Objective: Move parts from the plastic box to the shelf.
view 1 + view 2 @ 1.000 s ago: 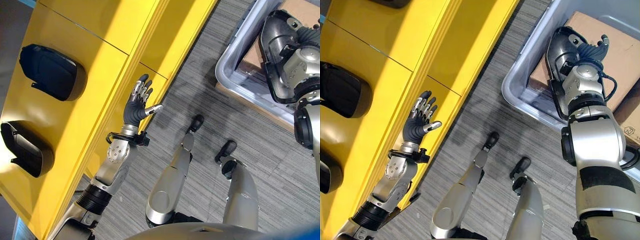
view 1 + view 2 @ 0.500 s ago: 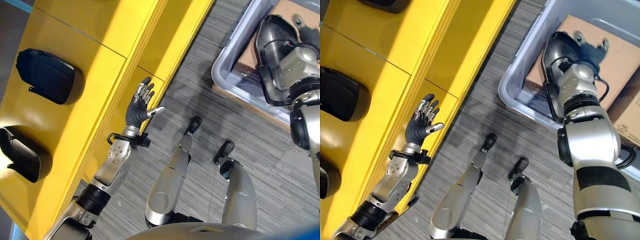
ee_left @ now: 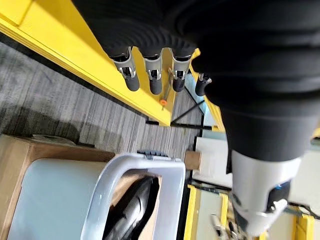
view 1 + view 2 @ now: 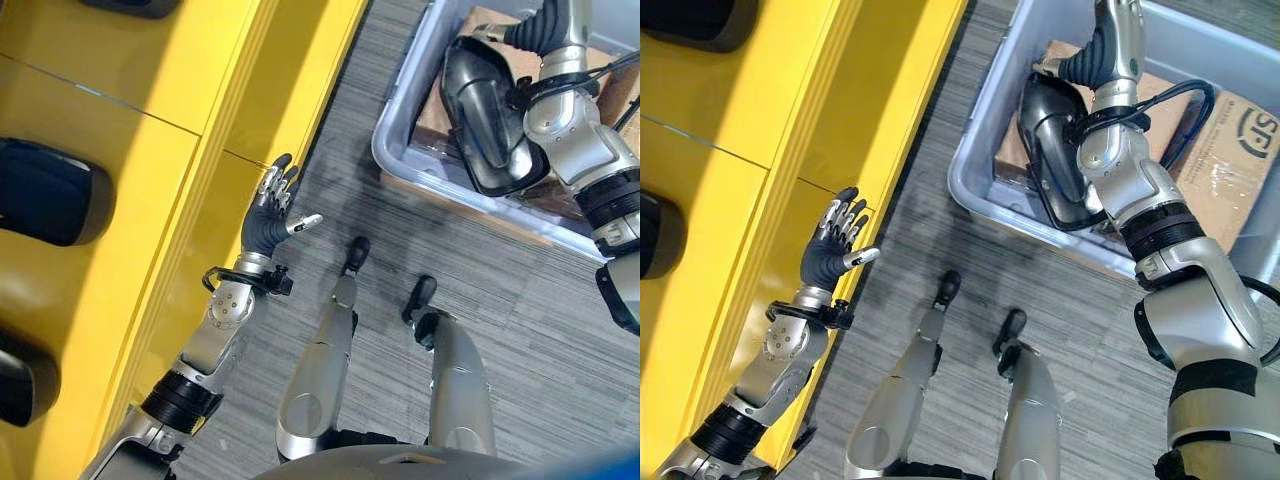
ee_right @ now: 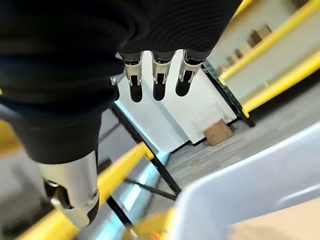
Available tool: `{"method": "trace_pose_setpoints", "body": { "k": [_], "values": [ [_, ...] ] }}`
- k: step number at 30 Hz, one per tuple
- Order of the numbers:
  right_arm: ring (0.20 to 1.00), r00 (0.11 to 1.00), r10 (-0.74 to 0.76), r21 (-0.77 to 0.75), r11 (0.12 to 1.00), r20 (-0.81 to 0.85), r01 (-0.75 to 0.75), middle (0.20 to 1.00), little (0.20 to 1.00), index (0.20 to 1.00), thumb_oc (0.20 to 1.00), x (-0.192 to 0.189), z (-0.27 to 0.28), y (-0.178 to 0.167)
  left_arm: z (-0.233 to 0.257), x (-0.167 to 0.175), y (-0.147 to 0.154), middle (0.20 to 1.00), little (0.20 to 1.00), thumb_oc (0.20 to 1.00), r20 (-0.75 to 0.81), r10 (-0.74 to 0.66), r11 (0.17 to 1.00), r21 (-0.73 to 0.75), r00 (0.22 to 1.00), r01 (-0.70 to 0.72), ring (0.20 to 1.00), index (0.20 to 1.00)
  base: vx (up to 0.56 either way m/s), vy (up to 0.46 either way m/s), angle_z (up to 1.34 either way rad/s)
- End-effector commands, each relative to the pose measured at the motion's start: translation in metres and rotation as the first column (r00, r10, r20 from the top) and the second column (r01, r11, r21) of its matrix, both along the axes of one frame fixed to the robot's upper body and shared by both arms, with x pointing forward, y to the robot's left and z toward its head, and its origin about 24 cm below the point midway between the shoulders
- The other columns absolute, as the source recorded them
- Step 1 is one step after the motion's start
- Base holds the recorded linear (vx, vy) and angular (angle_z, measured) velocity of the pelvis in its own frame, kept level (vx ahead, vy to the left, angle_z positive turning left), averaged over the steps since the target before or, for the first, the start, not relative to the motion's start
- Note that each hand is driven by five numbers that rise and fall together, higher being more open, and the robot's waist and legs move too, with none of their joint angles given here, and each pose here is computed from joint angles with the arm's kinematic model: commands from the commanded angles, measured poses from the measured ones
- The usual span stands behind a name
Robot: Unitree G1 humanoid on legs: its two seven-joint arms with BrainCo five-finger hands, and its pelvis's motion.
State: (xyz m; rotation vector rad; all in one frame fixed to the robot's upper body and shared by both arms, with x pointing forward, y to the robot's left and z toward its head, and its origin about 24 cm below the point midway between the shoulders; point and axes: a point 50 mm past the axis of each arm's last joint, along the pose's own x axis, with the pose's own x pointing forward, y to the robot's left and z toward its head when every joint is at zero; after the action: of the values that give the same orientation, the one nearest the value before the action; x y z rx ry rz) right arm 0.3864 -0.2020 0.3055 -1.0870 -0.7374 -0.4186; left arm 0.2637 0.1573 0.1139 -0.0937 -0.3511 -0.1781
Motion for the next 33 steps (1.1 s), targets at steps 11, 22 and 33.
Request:
{"method": "trace_pose_setpoints", "body": {
  "k": [11, 22, 33],
  "values": [
    [1.000, 0.971, -0.183, -0.387, 0.915, -0.156, 0.110, 1.000, 1.000, 1.000, 1.000, 0.011, -0.010, -0.019, 0.013, -0.005, -0.002, 1.000, 1.000, 1.000, 0.098, -0.043, 0.999, 0.018, 0.994, 0.041, 1.000, 1.000, 0.00, -0.029, -0.09],
    [1.000, 0.918, -0.358, -0.683, 0.715, -0.170, 0.152, 1.000, 1.000, 1.000, 1.000, 0.024, -0.026, -0.013, 0.013, -0.002, -0.005, 1.000, 1.000, 1.000, 0.104, -0.033, 0.999, 0.010, 0.994, 0.033, 1.000, 1.000, 0.00, -0.011, -0.02],
    [1.000, 0.914, -0.383, -0.740, 0.652, -0.135, 0.164, 1.000, 1.000, 1.000, 1.000, 0.026, -0.023, -0.007, 0.015, -0.001, -0.003, 1.000, 1.000, 1.000, 0.115, 0.004, 1.000, -0.014, 0.993, -0.003, 1.000, 1.000, 0.01, -0.013, 0.00]
  ]
}}
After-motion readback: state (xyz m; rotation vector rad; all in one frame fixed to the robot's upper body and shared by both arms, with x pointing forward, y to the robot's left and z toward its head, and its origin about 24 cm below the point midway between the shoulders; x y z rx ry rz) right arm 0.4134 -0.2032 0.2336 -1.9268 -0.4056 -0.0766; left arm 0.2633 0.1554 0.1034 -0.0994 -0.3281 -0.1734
